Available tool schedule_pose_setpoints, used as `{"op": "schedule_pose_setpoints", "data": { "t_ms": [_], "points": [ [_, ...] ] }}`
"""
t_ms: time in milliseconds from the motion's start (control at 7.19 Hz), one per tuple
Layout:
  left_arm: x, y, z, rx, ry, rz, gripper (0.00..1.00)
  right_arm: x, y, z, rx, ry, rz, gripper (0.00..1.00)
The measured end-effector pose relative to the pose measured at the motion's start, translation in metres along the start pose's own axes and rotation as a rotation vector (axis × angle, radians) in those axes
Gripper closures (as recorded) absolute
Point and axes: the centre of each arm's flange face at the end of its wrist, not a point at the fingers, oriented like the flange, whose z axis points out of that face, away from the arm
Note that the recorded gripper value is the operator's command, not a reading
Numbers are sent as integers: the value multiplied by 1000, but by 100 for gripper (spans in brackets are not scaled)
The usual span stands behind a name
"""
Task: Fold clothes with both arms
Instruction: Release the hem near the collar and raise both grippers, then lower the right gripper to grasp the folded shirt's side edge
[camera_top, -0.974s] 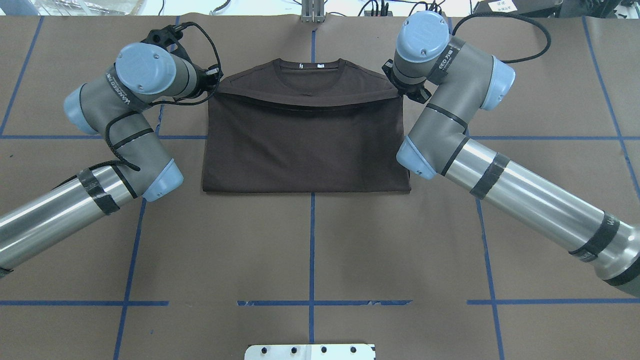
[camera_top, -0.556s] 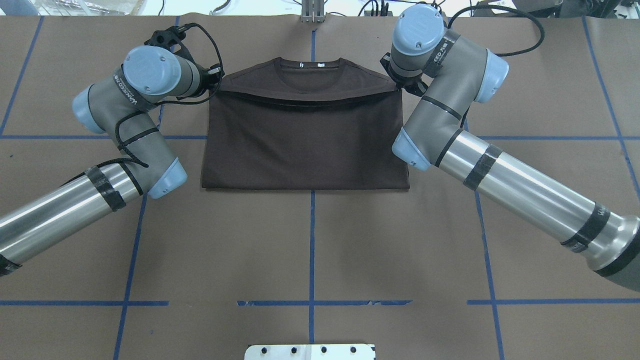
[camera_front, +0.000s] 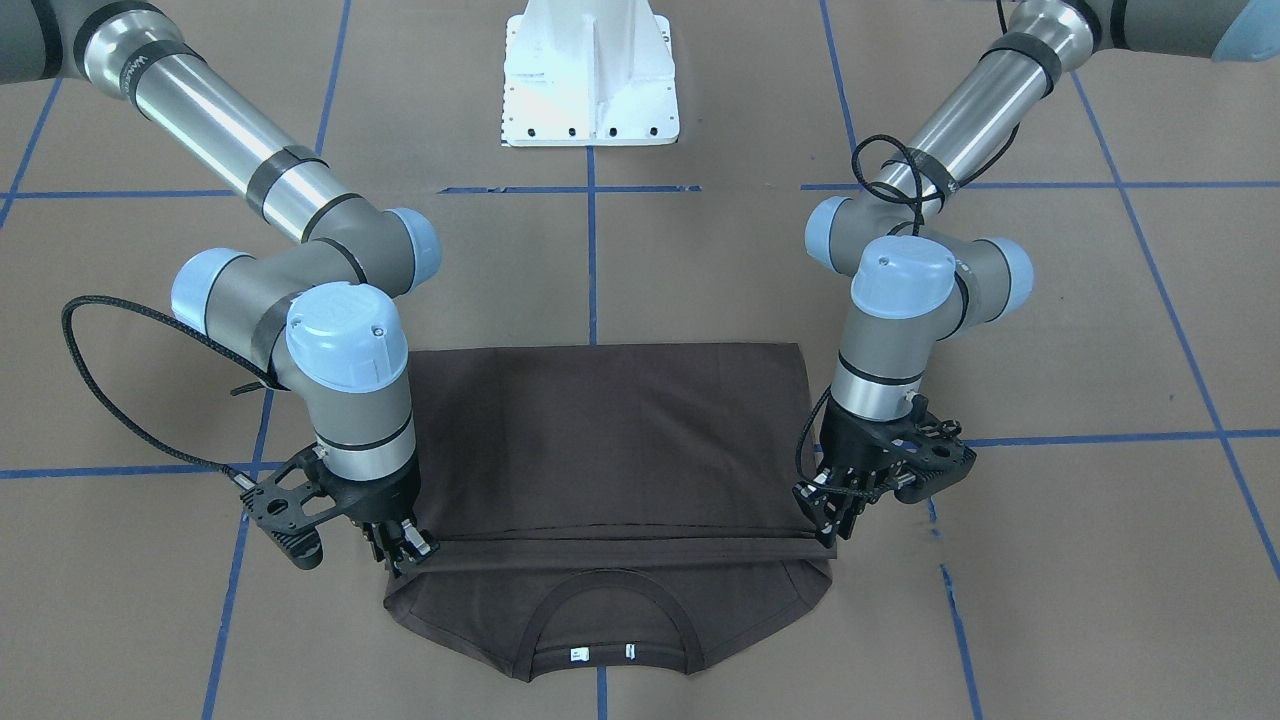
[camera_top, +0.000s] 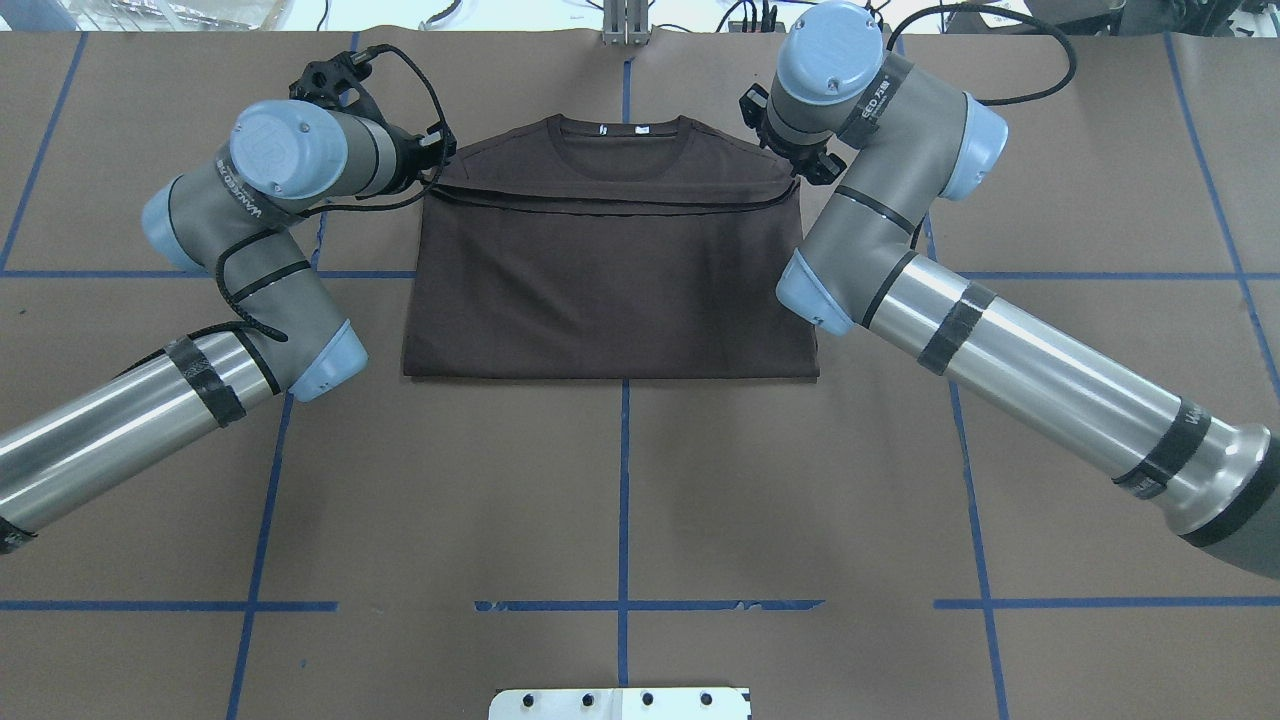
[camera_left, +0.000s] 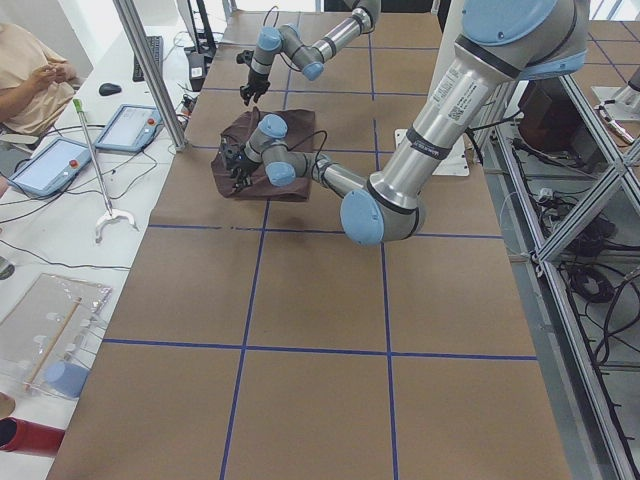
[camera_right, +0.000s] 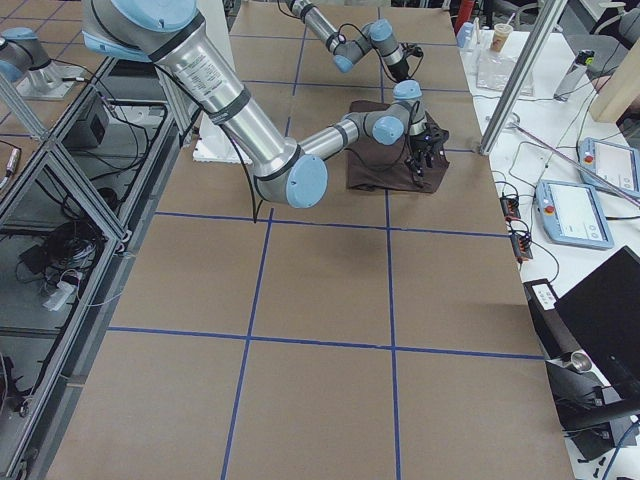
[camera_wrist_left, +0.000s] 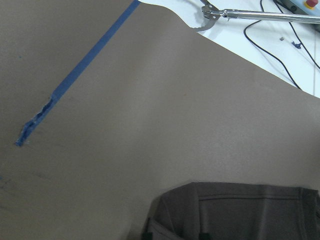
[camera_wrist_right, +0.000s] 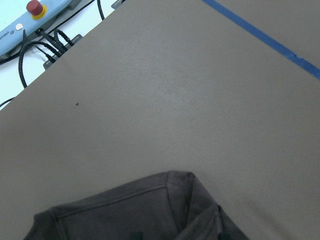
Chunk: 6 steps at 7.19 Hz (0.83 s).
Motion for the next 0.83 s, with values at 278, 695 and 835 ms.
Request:
{"op": "schedule_pose_setpoints", "data": {
  "t_ms": [278,695,835],
  "points": [
    [2,2,-30,-15,88,2,54,62,27,-29,-77,-43,-11,22],
    [-1,12,-50,-85,124,-28,53,157,107,-30,-114,-17,60,22],
    [-6,13,-54,-87,126,-46,53,166,124,-30,-112,-15,98,22]
  ]
}}
